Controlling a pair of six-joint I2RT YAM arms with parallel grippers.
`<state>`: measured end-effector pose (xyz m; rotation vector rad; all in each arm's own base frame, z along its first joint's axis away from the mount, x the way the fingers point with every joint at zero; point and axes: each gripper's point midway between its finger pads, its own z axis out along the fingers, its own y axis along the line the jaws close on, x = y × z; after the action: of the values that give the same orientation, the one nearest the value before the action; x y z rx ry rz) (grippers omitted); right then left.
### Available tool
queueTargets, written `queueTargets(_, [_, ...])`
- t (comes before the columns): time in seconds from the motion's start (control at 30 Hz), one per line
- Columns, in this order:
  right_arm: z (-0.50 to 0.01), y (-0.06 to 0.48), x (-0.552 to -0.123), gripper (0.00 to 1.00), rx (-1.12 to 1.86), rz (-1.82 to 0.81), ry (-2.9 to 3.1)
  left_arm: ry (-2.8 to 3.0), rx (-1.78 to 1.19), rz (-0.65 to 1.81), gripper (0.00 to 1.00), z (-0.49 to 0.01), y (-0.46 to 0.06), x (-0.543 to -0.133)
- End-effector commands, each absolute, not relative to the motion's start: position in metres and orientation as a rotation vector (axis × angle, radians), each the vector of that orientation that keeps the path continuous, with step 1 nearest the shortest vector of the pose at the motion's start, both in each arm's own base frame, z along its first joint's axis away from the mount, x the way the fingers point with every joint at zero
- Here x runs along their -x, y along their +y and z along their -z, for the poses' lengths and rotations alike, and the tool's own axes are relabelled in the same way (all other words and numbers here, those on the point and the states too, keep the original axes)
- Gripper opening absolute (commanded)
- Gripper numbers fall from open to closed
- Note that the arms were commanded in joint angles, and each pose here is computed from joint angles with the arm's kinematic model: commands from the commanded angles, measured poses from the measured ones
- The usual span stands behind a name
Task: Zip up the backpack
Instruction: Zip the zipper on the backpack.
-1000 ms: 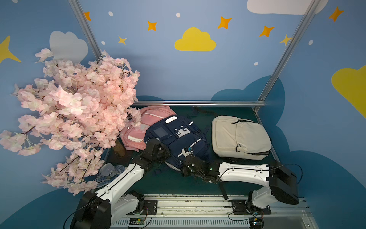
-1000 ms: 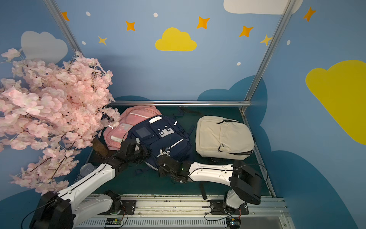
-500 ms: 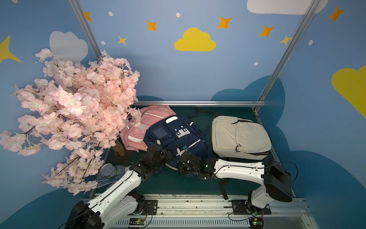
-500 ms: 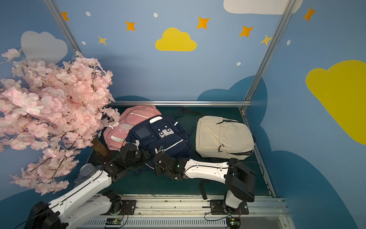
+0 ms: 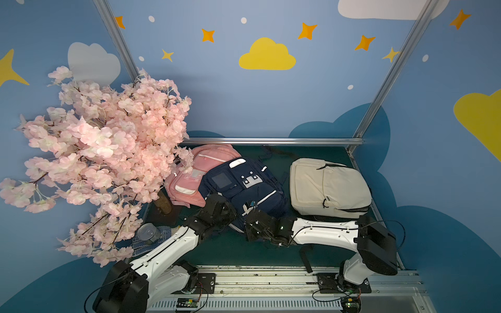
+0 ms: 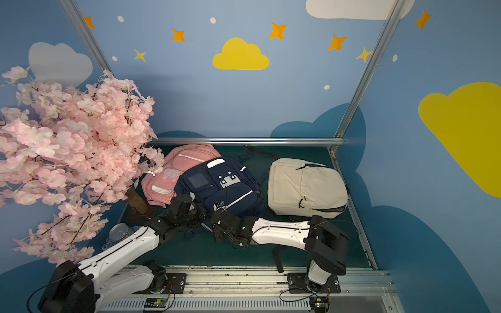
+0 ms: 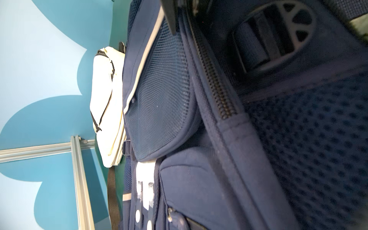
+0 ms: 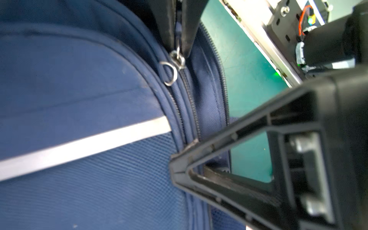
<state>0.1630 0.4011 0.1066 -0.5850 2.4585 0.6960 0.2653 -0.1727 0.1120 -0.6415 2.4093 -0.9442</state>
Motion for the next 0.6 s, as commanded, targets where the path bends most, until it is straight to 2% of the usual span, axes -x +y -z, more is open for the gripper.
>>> queueTargets(0.0, [-0.101, 0.355, -0.168, 0.0, 0.475, -0.529, 2.517, 2.37, 0.633, 0.807, 0.03, -0.117, -0.143, -0.278])
queueTargets(0.13, [-0.088, 0.324, -0.173, 0.0, 0.382, -0.483, 2.545, 2.336, 0.637, 0.787, 0.03, -0.127, -0.131, -0.282])
queueTargets(0.27, [-0.091, 0.32, -0.178, 0.0, 0.319, -0.525, 2.536, 2.336, 0.621, 0.799, 0.03, -0.13, -0.135, -0.287])
queueTargets(0.57, [-0.134, 0.392, -0.173, 0.0, 0.579, -0.765, 2.407, 2.393, 0.568, 0.862, 0.03, -0.12, -0.16, -0.29])
